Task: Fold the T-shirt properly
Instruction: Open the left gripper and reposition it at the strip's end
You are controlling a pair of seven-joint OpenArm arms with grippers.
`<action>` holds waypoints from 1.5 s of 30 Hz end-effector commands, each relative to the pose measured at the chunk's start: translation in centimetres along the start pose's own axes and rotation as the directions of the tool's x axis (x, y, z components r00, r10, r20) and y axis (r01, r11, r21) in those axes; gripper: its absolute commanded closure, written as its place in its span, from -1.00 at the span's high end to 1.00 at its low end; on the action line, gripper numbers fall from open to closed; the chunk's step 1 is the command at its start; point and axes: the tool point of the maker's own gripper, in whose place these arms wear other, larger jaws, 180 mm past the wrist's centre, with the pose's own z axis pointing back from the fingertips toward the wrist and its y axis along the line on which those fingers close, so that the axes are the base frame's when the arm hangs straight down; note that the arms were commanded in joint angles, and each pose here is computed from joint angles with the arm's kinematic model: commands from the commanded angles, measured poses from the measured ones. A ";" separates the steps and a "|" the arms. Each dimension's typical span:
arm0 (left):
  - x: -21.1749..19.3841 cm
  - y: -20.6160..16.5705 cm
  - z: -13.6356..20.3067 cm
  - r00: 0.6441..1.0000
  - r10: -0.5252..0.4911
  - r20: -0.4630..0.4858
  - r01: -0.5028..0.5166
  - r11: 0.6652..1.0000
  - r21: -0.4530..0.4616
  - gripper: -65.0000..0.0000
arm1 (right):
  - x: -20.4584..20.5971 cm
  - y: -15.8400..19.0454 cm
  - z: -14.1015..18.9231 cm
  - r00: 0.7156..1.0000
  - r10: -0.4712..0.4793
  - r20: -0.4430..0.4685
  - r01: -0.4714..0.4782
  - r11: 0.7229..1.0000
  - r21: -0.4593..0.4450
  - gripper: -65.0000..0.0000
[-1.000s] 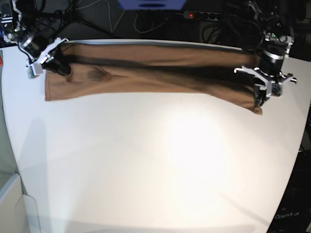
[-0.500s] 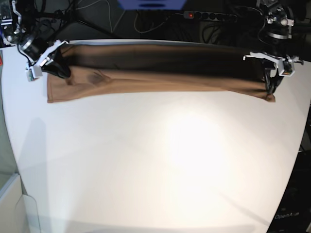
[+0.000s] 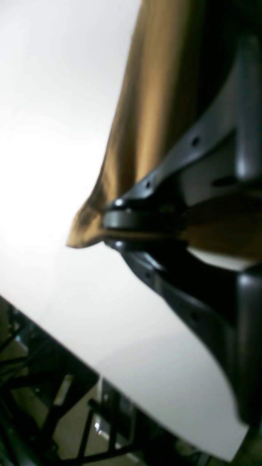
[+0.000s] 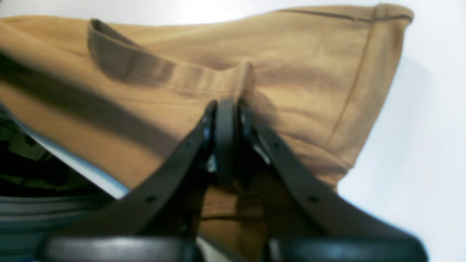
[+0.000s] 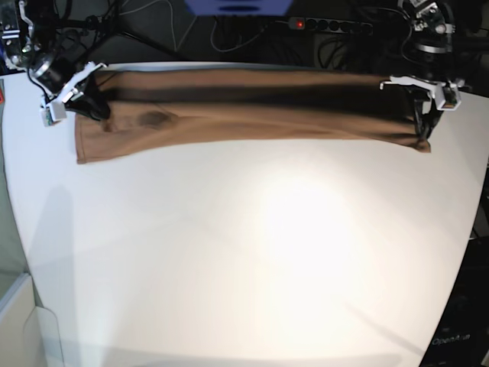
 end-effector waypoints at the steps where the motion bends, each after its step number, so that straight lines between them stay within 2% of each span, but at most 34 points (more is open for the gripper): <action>1: 1.2 0.5 0.1 0.999 -0.027 0.041 0.027 1.000 0.008 -0.92 | 1.3 -0.5 0.3 0.999 0.014 0.035 -0.014 1.000 -0.003 -0.98; 3: 0.8 0.2 0.1 0.999 -0.052 0.016 0.052 0.999 0.000 -0.92 | 1.4 -0.5 0.3 0.999 0.013 0.043 -0.013 1.000 -0.004 -0.84; 7: 0.4 -0.3 0.3 0.999 -0.036 0.007 0.036 0.999 0.007 -0.92 | 1.7 -0.6 0.3 0.997 -0.007 0.074 0.009 1.000 -0.024 -0.47; 11: 0.0 -0.4 0.7 0.999 -0.036 -0.007 0.036 0.999 0.008 -0.90 | 2.6 -1.8 0.9 0.989 -0.041 0.143 0.054 0.994 -0.090 -0.27; 15: -0.7 -0.3 1.6 0.998 -0.045 -0.036 0.045 0.999 0.001 -0.90 | 2.9 -2.4 1.3 0.984 -0.049 0.169 0.070 0.991 -0.118 -0.13; 17: -1.3 -0.4 2.0 0.996 -0.059 -0.060 0.059 0.998 -0.008 -0.80 | 2.9 -2.5 1.3 0.984 -0.049 0.170 0.070 0.990 -0.119 -0.14; 21: -2.0 -0.6 2.2 0.992 -0.087 -0.091 0.086 0.996 -0.018 -0.43 | 3.0 -2.4 1.3 0.984 -0.049 0.170 0.069 0.991 -0.115 -0.15; 33: -3.3 -0.8 2.1 0.991 -0.060 -0.121 0.058 0.998 -0.019 -0.41 | 2.9 -2.1 1.1 0.985 -0.050 0.167 0.069 0.992 -0.107 -0.16; 36: -4.9 -1.4 2.0 0.984 -0.061 -0.167 0.056 0.998 -0.038 -0.42 | 2.8 -2.1 1.1 0.985 -0.050 0.164 0.068 0.992 -0.106 -0.19; 39: -6.9 -2.1 1.1 0.974 -0.064 -0.218 0.053 0.997 -0.057 -0.46 | 2.7 -2.1 1.2 0.986 -0.048 0.157 0.065 0.992 -0.105 -0.42; 42: -8.9 -3.0 0.9 0.960 -0.063 -0.272 0.042 0.996 -0.081 -0.75 | 2.6 -2.2 1.2 0.988 -0.045 0.150 0.062 0.992 -0.106 -0.67; 45: -10.1 -4.2 0.1 0.950 -0.074 -0.305 0.043 0.993 -0.109 -0.92 | 2.7 -2.4 1.4 0.989 -0.036 0.142 0.052 0.993 -0.107 -0.71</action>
